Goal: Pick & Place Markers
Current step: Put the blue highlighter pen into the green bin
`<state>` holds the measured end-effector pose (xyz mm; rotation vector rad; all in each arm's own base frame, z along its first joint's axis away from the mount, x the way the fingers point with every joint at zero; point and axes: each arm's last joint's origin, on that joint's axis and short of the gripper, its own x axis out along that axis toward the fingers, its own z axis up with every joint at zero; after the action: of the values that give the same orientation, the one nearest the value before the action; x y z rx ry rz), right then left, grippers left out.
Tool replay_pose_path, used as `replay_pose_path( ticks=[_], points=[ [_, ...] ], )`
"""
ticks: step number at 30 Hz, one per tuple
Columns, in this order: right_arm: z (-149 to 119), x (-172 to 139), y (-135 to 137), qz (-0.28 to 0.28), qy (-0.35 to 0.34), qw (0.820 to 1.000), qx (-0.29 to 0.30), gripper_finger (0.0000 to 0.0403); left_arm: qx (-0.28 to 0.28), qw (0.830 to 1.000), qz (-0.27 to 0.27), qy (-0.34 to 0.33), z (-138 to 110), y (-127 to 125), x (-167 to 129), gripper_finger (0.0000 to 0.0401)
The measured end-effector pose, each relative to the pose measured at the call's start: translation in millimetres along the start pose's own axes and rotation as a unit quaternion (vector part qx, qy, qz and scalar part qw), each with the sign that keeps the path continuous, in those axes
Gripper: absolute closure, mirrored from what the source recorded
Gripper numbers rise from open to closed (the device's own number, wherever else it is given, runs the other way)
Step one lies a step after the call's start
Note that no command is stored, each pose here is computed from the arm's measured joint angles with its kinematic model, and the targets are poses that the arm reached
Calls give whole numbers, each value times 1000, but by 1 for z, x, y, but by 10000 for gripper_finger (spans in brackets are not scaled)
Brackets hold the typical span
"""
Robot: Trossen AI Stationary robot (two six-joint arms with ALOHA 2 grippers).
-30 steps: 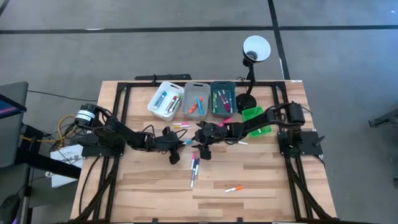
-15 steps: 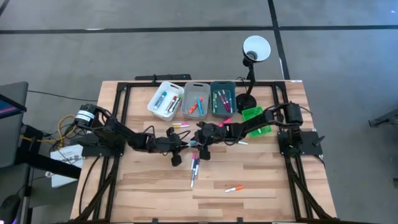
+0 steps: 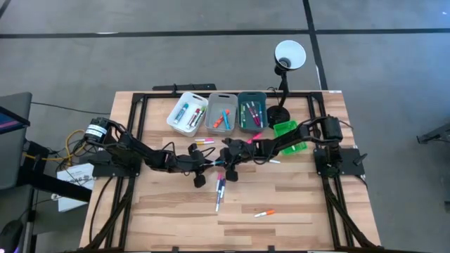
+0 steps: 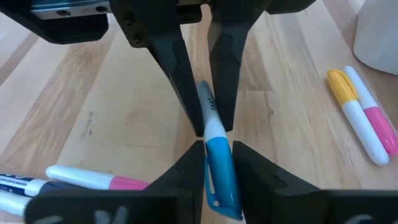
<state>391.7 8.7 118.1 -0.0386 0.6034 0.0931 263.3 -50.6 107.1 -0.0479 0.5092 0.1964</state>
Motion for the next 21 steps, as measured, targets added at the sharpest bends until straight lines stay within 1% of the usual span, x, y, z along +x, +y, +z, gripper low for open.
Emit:
replay_pose_path(
  ticks=[9, 13, 17, 19, 21],
  points=[
    [0, 0, 7, 2, 5, 1000, -4, 345, -2, 1000, -2, 0, 0, 0, 0, 336],
    [0, -3, 8, -3, 23, 1000, -1, 345, -4, 1000, 0, -1, 0, 0, 0, 322],
    [2, -10, 6, -41, 61, 997, 16, 346, -5, 1000, 1, -3, 1, 0, 0, 297],
    [2, -19, 5, -59, 102, 993, 25, 346, -6, 1000, 0, -4, 1, 0, 0, 281],
    [8, -26, 4, -71, 125, 989, 36, 346, -6, 1000, 0, -4, 1, 0, 0, 266]
  ],
)
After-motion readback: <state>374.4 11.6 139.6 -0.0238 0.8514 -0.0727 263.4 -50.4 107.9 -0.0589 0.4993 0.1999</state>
